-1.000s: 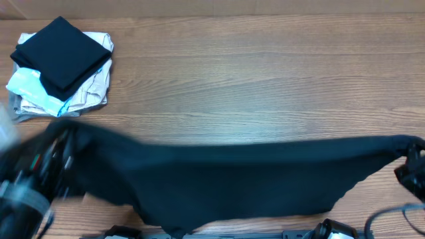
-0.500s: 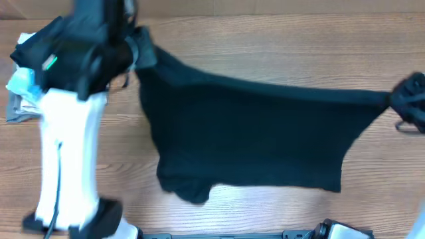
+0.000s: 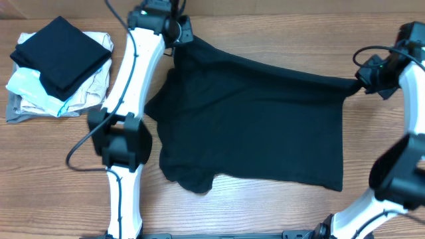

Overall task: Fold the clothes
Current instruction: 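Lay the shirt flat on the table center with both grippers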

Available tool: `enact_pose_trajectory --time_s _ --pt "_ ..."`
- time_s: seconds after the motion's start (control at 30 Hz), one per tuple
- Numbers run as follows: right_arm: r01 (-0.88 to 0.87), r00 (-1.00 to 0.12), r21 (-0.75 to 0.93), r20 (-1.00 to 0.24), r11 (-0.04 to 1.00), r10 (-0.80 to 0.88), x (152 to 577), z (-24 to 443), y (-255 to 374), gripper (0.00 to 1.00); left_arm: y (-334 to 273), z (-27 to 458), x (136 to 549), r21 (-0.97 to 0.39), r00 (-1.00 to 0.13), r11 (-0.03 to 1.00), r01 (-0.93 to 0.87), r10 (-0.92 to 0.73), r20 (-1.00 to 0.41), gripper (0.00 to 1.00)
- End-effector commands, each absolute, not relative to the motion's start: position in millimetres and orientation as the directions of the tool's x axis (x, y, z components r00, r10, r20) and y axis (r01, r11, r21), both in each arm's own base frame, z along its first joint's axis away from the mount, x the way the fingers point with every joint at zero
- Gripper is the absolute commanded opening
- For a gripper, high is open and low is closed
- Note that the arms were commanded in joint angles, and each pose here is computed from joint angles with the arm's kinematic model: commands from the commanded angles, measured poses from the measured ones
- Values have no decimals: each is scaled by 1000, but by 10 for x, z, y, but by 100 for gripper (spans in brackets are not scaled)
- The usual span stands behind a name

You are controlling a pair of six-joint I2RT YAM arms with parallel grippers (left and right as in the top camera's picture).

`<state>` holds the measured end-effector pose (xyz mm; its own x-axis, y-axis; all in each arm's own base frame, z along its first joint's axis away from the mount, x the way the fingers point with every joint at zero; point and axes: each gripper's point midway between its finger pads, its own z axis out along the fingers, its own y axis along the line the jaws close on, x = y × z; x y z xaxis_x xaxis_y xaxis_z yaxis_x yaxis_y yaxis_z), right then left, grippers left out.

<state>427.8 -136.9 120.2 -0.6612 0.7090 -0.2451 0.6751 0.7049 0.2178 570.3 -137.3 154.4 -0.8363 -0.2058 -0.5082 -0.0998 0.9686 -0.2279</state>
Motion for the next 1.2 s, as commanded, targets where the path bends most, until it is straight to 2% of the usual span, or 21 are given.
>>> enact_pose_trajectory --time_s 0.0,0.4,0.73,0.77,0.83,0.87,0.93,1.0,1.03,1.13,1.17 --pt "681 -654 203 -263 703 709 4441 953 -1460 4 -1421 1294 5877 -241 -836 969 -58 -179 -519 4" --pt "625 -594 290 -425 725 683 5194 454 -1668 4 -1668 764 6511 -317 -738 948 22 -199 -645 4" --pt "581 -577 321 -486 748 656 5511 159 -1623 4 -1787 514 6767 -336 -668 940 65 -209 -714 4" --pt "578 -576 323 -489 749 655 5529 137 -1619 7 -1791 533 6784 -338 -660 939 69 -211 -721 5" --pt "573 -568 328 -502 751 652 5569 131 -1630 29 -1801 588 6824 -342 -640 936 78 -216 -737 7" --pt "568 -560 333 -514 753 650 5599 154 -1639 35 -1816 627 6848 -346 -628 934 90 -217 -747 14" --pt "551 -540 345 -547 760 640 5679 223 -1665 52 -1895 757 6890 -347 -597 925 156 -192 -779 56" --pt "530 -520 363 -575 766 632 5769 325 -1676 72 -1930 976 6933 -328 -557 921 212 -162 -815 67" --pt "515 -519 372 -581 772 627 5801 381 -1682 79 -1909 1122 6955 -316 -537 922 223 -154 -829 73" --pt "428 -546 409 -594 806 591 5897 644 -1645 91 -1799 1694 6990 -276 -474 930 243 -134 -870 88" --pt "399 -554 428 -592 811 585 5917 776 -1630 95 -1740 1916 6973 -263 -459 935 239 -130 -879 90"
